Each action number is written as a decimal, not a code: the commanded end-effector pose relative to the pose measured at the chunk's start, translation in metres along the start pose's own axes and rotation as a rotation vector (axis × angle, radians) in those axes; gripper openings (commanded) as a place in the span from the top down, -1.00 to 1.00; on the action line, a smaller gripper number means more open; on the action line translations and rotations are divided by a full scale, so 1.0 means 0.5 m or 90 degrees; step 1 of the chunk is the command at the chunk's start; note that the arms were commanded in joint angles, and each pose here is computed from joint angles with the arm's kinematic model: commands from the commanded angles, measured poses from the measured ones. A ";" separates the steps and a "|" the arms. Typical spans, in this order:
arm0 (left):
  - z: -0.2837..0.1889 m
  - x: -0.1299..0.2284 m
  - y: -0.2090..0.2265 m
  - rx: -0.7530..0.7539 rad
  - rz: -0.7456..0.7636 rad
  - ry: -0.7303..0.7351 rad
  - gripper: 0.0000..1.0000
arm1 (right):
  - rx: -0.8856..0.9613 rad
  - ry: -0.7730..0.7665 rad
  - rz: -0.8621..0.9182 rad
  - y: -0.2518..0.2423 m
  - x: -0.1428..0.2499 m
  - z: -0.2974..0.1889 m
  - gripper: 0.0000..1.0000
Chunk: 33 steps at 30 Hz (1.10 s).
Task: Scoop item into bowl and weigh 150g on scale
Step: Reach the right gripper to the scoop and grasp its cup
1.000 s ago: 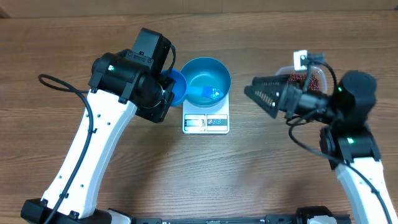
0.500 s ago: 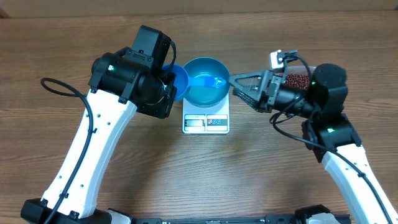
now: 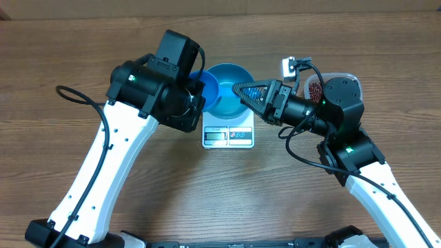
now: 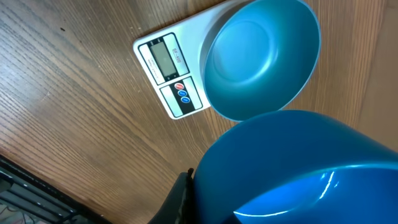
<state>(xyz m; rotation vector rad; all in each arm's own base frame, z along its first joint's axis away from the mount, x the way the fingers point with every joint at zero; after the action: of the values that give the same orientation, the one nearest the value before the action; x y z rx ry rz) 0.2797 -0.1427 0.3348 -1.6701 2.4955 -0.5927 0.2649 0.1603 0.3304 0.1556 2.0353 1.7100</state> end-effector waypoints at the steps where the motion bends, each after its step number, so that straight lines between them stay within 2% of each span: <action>1: -0.015 0.014 -0.003 0.018 -0.005 0.009 0.92 | -0.003 -0.029 -0.013 0.016 -0.008 -0.002 -0.61; 10: -0.013 0.033 -0.002 0.020 0.013 0.016 0.91 | 0.008 -0.039 -0.007 0.010 -0.010 -0.002 -0.14; 15: -0.013 0.036 -0.005 0.025 0.011 0.018 0.91 | 0.009 -0.040 -0.007 0.010 -0.011 -0.001 0.29; 33: -0.013 0.036 -0.005 0.025 -0.029 0.019 0.92 | 0.016 -0.046 -0.003 0.007 -0.012 -0.002 0.38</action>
<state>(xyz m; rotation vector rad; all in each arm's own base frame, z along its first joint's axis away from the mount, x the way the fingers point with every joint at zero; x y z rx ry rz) 0.2754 -0.1572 0.3361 -1.7079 2.4799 -0.6329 0.2693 0.1579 0.3281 0.2248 2.0266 1.6599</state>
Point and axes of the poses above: each gripper's point midway between its finger pads, its own z axis out along the fingers, its own y axis along the line the jaws close on, x = y × z, the point moved 9 cm from there along -z, back along the fingers, and after that the axes turned 2 degrees about z, right-handed, at the moved point
